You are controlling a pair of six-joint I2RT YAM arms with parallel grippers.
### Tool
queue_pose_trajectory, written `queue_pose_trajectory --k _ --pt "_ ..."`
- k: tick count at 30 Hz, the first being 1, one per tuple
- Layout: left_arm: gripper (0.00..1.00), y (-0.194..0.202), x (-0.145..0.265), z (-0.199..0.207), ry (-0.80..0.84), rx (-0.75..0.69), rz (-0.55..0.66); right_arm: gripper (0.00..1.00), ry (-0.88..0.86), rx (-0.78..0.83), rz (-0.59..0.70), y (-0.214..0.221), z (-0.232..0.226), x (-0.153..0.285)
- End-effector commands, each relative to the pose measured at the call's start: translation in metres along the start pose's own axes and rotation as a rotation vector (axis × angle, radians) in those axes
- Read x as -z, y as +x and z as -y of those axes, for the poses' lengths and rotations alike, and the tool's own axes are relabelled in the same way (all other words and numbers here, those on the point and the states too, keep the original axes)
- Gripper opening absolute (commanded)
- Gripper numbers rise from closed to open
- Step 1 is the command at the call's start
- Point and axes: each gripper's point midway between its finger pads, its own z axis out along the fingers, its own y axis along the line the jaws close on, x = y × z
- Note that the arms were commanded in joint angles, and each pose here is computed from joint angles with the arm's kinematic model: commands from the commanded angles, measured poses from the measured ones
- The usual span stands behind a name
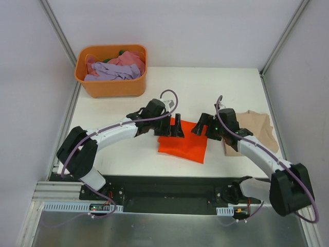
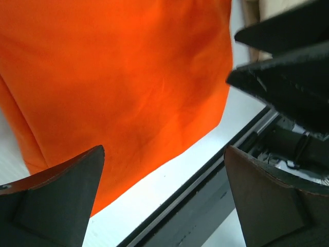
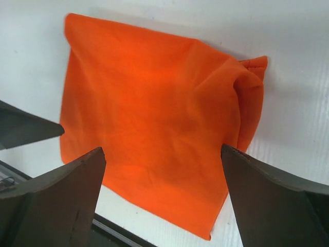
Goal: Fold and stack the t-shirts
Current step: Smooth out wrinkles on the folded tshirt, then put the neatly folded tshirt into the corner of the board with the right arm
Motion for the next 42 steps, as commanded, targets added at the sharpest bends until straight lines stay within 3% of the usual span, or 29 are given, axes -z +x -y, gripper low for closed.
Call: queue_pose_trajectory --k 1,7,13,20,25,29,34,42 --pt "0.99 0.029 -0.02 -0.013 0.015 0.079 -0.078 0.96 -0.032 0.077 -0.01 -0.021 -0.01 -0.027" --pt "0.99 0.062 -0.031 -0.044 -0.046 0.144 -0.126 0.96 0.112 0.068 -0.075 -0.024 0.024 -0.063" --pt "0.99 0.073 -0.028 -0.051 -0.055 0.178 -0.125 0.96 0.092 0.076 -0.107 -0.024 0.02 -0.065" --pt "0.99 0.047 -0.004 -0.016 0.031 0.126 -0.022 0.96 0.017 0.123 -0.046 -0.037 -0.006 -0.024" --pt "0.99 0.019 0.01 0.009 0.101 -0.011 0.036 0.96 0.112 0.085 -0.001 -0.025 0.017 -0.003" --pt "0.99 -0.011 -0.003 -0.005 0.054 -0.008 0.055 0.96 0.164 0.011 -0.045 0.0 0.034 -0.002" --pt "0.99 -0.044 -0.031 -0.03 0.042 0.046 0.036 0.96 0.113 -0.034 -0.1 0.021 0.031 -0.011" --pt "0.99 -0.031 -0.074 -0.078 -0.036 0.181 -0.051 0.99 0.097 -0.088 -0.2 0.048 0.033 -0.03"
